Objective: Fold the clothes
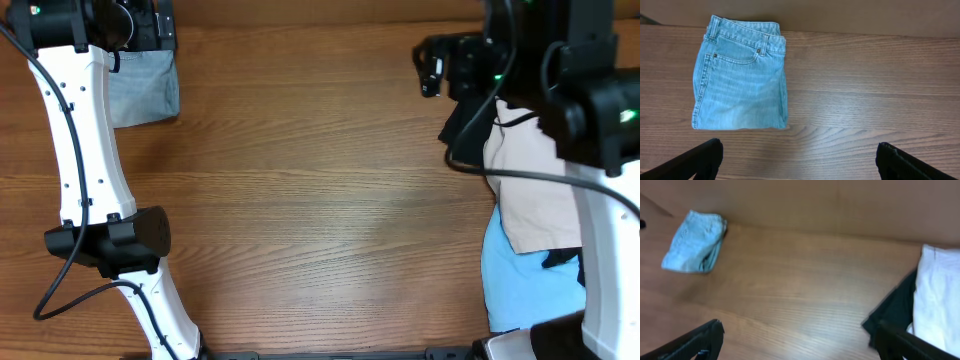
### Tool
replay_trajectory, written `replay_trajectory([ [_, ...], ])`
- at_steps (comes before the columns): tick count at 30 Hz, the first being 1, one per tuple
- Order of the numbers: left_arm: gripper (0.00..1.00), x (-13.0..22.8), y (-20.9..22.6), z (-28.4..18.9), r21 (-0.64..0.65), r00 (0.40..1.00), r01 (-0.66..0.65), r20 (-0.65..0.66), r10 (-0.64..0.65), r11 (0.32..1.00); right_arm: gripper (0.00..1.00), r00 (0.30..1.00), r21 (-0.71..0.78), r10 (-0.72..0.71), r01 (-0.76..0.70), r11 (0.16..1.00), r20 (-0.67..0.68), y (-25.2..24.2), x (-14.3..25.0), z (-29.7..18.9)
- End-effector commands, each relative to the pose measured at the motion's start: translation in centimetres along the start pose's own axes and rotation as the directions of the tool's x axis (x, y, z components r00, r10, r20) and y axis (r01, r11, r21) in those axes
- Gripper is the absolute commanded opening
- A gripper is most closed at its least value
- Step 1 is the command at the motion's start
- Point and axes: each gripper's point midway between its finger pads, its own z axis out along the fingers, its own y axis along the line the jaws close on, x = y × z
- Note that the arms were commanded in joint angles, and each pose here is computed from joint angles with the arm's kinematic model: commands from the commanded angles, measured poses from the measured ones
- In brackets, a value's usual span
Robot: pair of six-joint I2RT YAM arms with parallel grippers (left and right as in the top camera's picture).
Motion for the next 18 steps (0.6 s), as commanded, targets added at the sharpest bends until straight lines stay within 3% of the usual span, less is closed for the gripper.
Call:
replay_trajectory([
  [1,1.0,0.0,-0.4,0.0,0.016,1.0,0.011,-0.001,-0.011,1.0,1.0,0.995,0.042,-0.018,0.013,0.999,0.099,-0.2,-0.8,-2.0],
  [8,1.0,0.0,-0.4,0.0,0.016,1.0,0.011,-0.001,-0.011,1.0,1.0,0.945,0.021,-0.022,0.016,1.0,0.326,-0.6,-0.8,-3.1],
  [18,1.0,0.0,-0.4,0.0,0.016,1.0,0.011,-0.001,-0.011,1.0,1.0,0.875,0.099,-0.005,-0.049,0.994,0.483,-5.6,9.5,-3.7],
])
